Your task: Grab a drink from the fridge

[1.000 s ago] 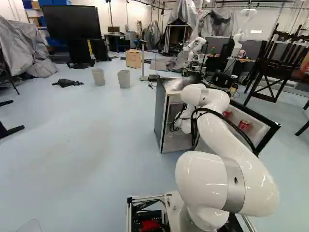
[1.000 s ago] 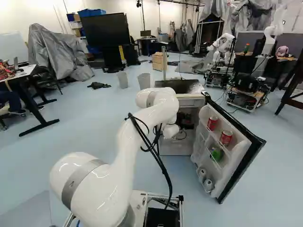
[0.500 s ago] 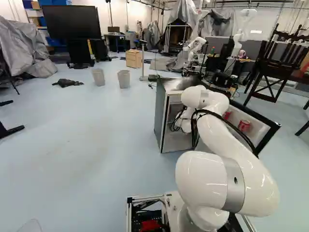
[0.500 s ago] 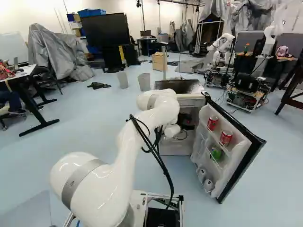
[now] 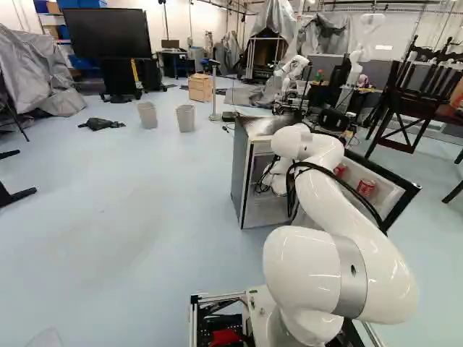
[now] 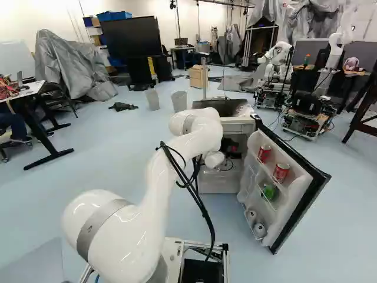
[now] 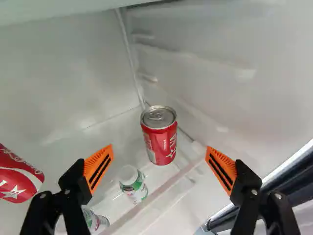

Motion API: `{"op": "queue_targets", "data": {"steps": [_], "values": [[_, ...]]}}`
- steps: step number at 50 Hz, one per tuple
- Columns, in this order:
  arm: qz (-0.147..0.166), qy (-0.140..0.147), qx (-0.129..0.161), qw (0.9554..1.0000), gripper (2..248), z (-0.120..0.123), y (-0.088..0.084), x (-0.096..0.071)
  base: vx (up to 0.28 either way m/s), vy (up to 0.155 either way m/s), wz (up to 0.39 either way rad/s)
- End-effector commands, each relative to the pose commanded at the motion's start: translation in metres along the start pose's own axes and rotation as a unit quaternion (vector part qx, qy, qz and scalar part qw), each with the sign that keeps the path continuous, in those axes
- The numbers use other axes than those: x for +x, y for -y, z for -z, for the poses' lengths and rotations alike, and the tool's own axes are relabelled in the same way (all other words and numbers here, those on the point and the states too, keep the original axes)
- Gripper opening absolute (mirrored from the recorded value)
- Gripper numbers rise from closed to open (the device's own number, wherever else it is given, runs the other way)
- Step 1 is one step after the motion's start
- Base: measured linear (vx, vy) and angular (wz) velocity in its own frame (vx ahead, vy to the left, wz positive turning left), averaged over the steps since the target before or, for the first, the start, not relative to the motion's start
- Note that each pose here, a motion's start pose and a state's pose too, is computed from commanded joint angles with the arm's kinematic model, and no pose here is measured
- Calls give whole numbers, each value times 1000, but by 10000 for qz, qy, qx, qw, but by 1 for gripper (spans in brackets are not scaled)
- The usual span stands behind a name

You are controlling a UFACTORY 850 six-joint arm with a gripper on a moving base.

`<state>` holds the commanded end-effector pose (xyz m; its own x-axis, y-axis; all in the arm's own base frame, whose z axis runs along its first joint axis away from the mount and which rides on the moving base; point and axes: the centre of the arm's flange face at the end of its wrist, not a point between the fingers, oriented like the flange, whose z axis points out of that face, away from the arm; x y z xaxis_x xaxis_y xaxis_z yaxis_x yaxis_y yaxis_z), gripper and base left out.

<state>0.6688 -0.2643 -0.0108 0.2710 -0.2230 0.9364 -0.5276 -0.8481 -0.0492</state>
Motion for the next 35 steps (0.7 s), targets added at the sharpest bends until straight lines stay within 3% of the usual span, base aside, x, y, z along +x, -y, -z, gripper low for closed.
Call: {"op": "queue_targets", "data": {"steps": [9,23,35], "values": [[15,-2,11,10000,247,-1,1,0,0,0,0],[472,-2,13,9989,247,-1,1,0,0,0,0],[528,-2,13,9986,247,-1,1,0,0,0,0]]}}
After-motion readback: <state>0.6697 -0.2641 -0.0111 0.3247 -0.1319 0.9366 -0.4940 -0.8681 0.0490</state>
